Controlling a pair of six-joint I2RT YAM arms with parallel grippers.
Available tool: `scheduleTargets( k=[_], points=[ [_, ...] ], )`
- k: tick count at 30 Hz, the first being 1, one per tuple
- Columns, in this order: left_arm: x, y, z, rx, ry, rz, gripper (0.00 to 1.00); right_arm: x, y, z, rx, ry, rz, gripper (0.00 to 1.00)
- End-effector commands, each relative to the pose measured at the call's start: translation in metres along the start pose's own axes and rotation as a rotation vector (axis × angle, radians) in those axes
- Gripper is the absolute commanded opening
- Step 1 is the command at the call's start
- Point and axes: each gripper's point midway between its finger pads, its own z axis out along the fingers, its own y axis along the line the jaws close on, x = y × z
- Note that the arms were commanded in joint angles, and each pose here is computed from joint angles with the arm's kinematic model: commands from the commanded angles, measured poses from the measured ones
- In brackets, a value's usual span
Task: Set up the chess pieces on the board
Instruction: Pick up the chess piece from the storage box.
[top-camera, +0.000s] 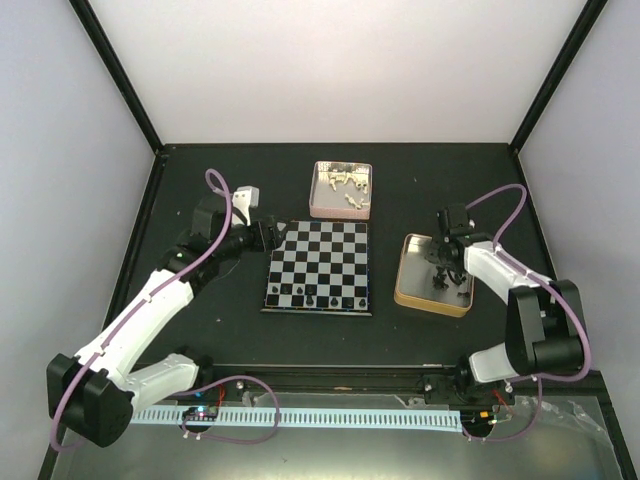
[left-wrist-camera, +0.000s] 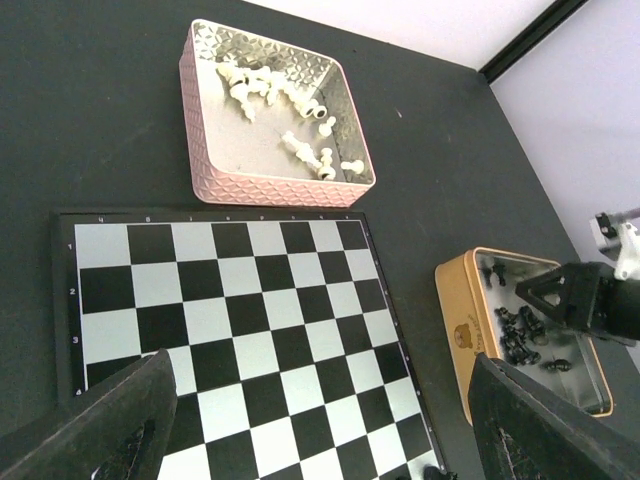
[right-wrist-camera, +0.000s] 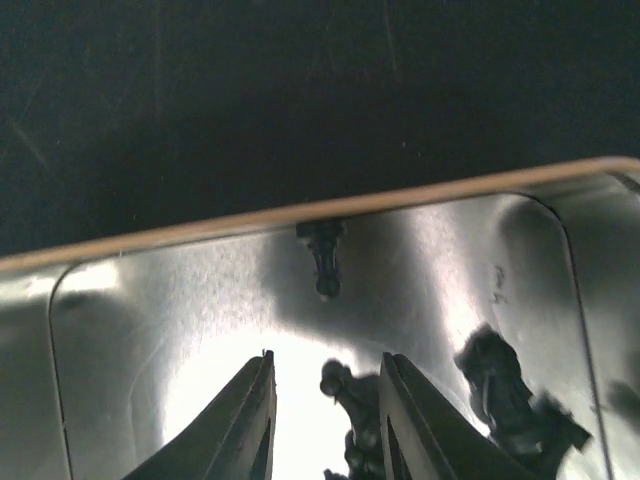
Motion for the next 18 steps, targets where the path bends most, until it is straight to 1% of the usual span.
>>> scheduleTargets(
  k=[1, 9, 18],
  points=[
    [-0.012, -0.01, -0.002, 0.04, -0.023, 0.001, 0.82, -0.025, 0.009, 0.015, -0.051, -0.08, 0.076, 0.29],
    [-0.013, -0.012, -0.002, 0.047, -0.02, 0.0, 0.82, -0.021, 0.002, 0.04, -0.017, -0.044, 0.108, 0.26],
    [-0.013, -0.015, -0.001, 0.061, -0.013, 0.001, 0.82, -0.024, 0.004, 0.051, -0.019, -0.033, 0.097, 0.19]
  ],
)
